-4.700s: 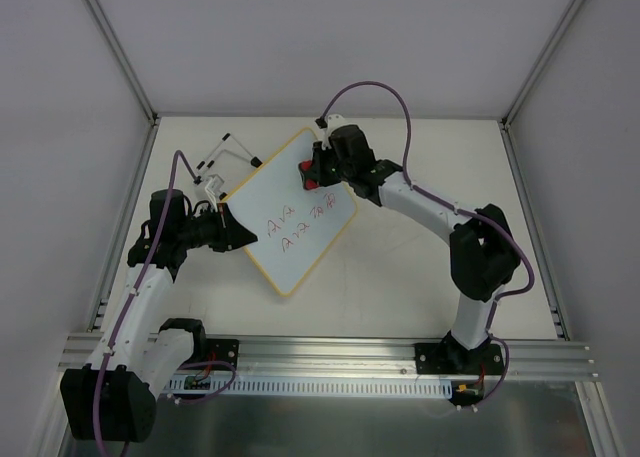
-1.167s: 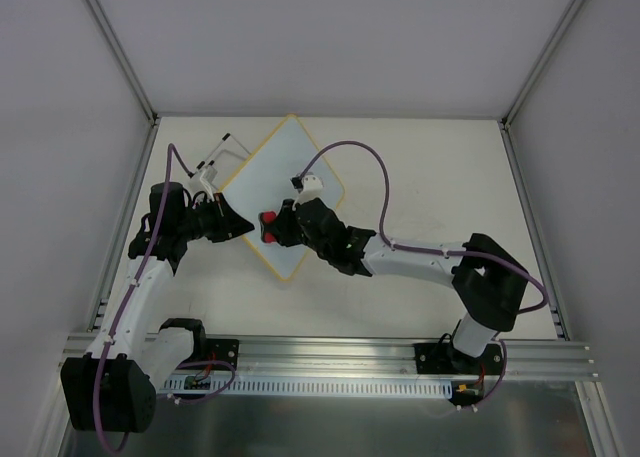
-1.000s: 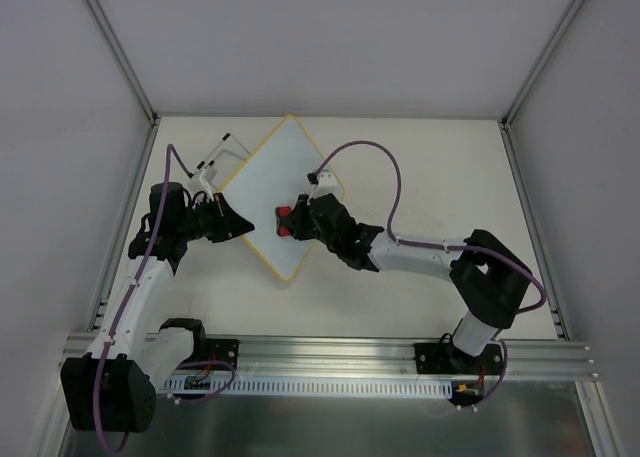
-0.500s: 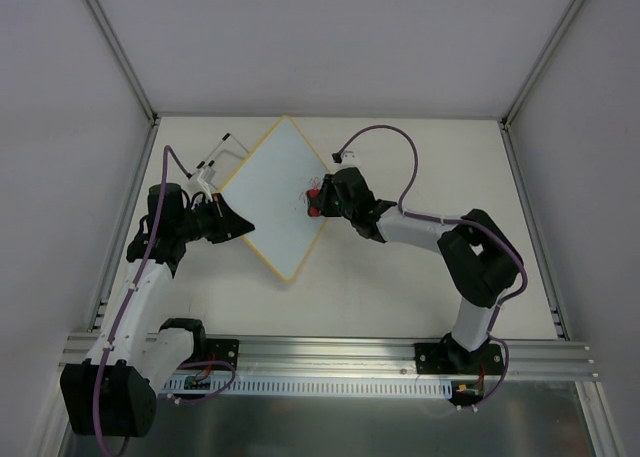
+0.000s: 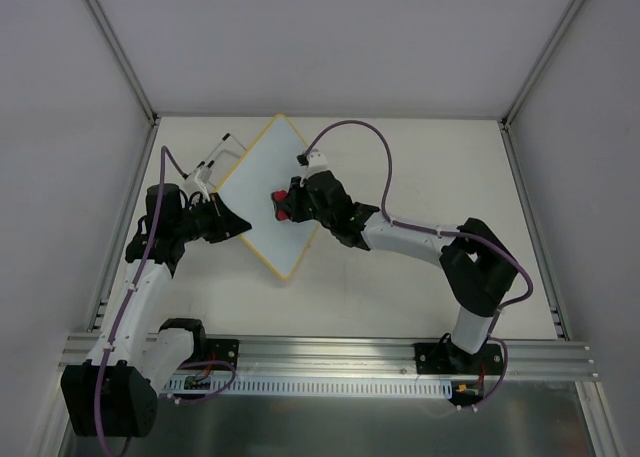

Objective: Erase the whiteboard

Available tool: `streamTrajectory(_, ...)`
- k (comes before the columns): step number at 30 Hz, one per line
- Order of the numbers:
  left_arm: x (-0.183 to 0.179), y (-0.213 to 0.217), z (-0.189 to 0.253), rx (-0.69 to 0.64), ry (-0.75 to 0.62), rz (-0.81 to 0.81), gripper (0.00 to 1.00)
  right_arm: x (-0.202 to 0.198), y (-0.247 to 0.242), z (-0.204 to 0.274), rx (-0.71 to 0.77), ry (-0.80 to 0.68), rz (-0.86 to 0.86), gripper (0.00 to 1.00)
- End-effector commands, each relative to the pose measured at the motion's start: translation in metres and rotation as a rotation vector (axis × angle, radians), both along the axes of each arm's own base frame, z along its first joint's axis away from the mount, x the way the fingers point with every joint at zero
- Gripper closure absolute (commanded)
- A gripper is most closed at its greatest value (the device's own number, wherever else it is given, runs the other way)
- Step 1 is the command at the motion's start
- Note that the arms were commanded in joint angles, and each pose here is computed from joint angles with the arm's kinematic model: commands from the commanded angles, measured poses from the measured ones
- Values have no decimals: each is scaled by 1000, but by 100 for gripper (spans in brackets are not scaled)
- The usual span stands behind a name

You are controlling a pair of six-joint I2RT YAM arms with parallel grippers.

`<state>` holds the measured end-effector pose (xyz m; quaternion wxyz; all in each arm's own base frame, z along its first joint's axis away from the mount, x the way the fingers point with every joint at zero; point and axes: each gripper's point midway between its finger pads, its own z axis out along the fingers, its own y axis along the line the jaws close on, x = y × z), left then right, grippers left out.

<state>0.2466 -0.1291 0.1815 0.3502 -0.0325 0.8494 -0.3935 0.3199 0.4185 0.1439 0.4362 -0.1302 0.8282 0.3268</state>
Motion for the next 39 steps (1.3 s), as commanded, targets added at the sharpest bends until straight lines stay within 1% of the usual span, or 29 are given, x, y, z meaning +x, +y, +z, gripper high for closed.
streamTrajectory(1, -37, -36, 24, -157, 23, -238, 100, -49, 48, 17, 87, 35, 208, 100)
streamTrajectory(4, -38, -36, 24, -156, 20, -241, 100, -34, 39, 14, 63, 13, 172, 100)
streamTrajectory(7, -41, -36, 24, -157, 17, -247, 100, -11, 19, 5, 54, 30, 97, 100)
streamTrajectory(8, -42, -36, 24, -158, 19, -250, 100, 1, 8, 1, 48, 36, 66, 100)
streamTrajectory(10, -43, -36, 24, -157, 17, -255, 100, 10, -6, -13, 30, 62, 30, 100)
streamTrajectory(11, -45, -37, 24, -162, 17, -261, 100, 23, -20, -19, 23, 70, -15, 100)
streamTrajectory(14, -48, -38, 25, -169, 14, -278, 100, 44, -51, -41, -5, 107, -112, 100)
streamTrajectory(20, -53, -39, 28, -175, 2, -295, 100, 62, -96, -78, -54, 195, -229, 100)
streamTrajectory(24, -54, -40, 28, -180, 6, -303, 100, 59, -100, -87, -66, 218, -237, 100)
streamTrajectory(27, -56, -40, 26, -185, 14, -311, 100, 59, -94, -77, -39, 210, -225, 100)
streamTrajectory(31, -57, -40, 24, -184, 19, -315, 100, 63, -83, -36, 4, 136, -204, 100)
streamTrajectory(37, -56, -40, 25, -184, 17, -321, 100, 63, -47, 21, 73, 52, -126, 100)
streamTrajectory(39, -56, -40, 26, -182, 16, -320, 100, 64, -38, 26, 77, 48, -107, 100)
